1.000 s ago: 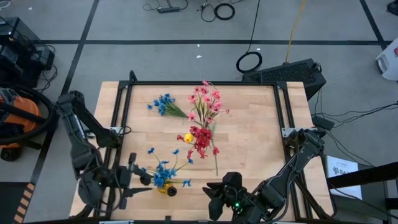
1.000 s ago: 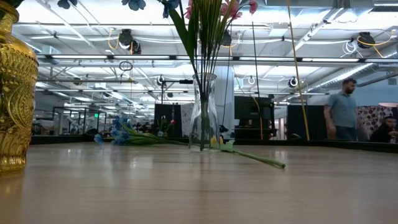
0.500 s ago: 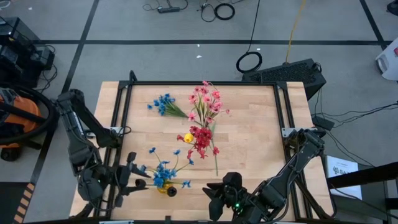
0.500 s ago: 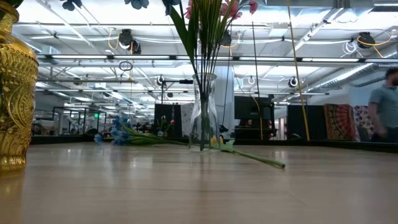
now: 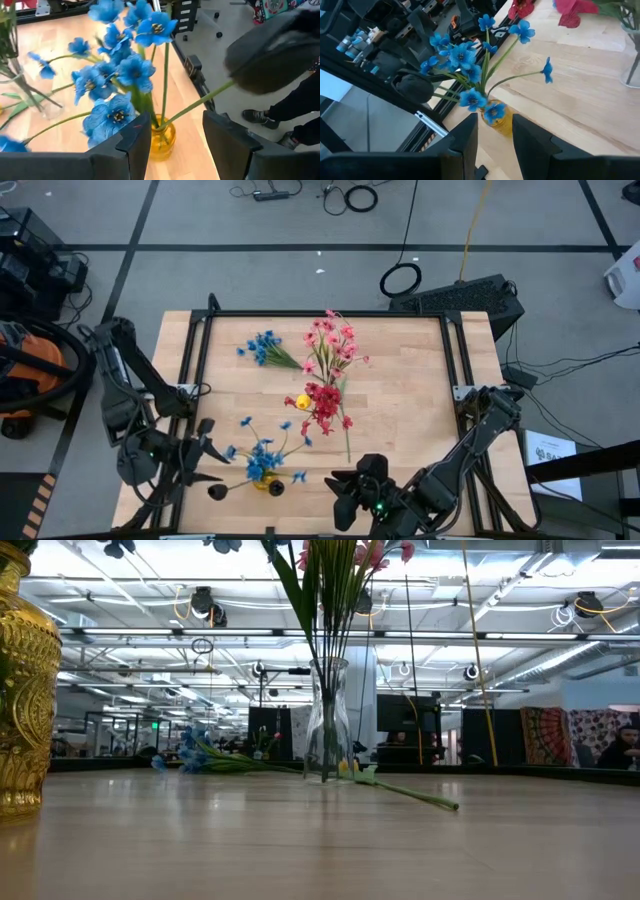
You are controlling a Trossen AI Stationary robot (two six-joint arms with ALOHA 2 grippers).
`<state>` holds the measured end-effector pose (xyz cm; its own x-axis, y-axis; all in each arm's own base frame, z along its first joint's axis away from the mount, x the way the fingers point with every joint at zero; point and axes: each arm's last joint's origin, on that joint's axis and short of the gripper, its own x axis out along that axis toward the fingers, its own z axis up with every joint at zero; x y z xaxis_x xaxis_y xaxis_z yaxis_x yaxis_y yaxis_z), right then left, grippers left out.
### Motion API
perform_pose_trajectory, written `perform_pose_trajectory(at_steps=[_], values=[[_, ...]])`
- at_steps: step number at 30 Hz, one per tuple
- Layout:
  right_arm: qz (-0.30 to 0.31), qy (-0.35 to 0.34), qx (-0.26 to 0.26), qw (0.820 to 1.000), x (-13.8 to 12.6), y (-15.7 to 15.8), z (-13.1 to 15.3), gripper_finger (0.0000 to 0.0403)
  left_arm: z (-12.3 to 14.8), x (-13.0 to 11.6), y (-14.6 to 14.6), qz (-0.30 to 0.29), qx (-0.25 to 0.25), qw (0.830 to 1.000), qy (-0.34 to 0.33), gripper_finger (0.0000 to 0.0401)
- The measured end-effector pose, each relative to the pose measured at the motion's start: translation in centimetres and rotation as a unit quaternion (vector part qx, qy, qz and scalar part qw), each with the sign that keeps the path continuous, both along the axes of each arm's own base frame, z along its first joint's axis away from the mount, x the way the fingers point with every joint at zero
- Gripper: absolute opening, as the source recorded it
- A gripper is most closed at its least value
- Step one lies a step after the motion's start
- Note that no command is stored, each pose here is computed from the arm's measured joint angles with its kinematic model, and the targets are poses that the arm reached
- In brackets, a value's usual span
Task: Sort flowers into vase by color
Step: Put the black tulip into the yellow vase, then put the blue flowers into the yellow vase
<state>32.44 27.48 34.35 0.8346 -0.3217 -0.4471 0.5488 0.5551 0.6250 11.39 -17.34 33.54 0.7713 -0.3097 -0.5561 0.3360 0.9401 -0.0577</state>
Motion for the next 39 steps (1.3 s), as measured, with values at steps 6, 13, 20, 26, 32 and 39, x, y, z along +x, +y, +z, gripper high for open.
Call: perform_pose_trajectory(at_steps=[6, 13, 20, 26, 32, 39], values=[[-0.038, 0.057, 0.033, 0.997, -1.1, -1.1, -0.9, 0.0111, 0.1, -0.8, 1.5, 0.003, 0.017, 1.0, 0.02, 0.0185], [-0.114, 0.228, 0.093, 0.963, -4.1, -2.7, -2.4, 0.0111, 0.3, -1.6, 4.1, 0.093, -0.008, 0.995, 0.043, 0.0185], [-0.118, 0.302, 0.074, 0.943, -4.6, -4.2, -4.4, 0.0111, 0.1, -0.8, 7.3, 0.254, -0.017, 0.966, 0.04, 0.0185], [-0.088, 0.314, 0.106, 0.939, -4.5, -7.2, -9.7, 0.0111, 0.0, 1.0, 9.6, 0.337, -0.01, 0.94, 0.048, 0.0185], [-0.048, 0.252, 0.156, 0.954, -7.5, -12.3, -14.5, 0.0111, -0.4, 3.0, 12.7, 0.441, -0.024, 0.894, 0.074, 0.0185], [-0.035, 0.186, 0.19, 0.963, -13.0, -18.6, -16.8, 0.0111, -1.8, 7.0, 17.4, 0.556, -0.067, 0.819, 0.121, 0.0185]])
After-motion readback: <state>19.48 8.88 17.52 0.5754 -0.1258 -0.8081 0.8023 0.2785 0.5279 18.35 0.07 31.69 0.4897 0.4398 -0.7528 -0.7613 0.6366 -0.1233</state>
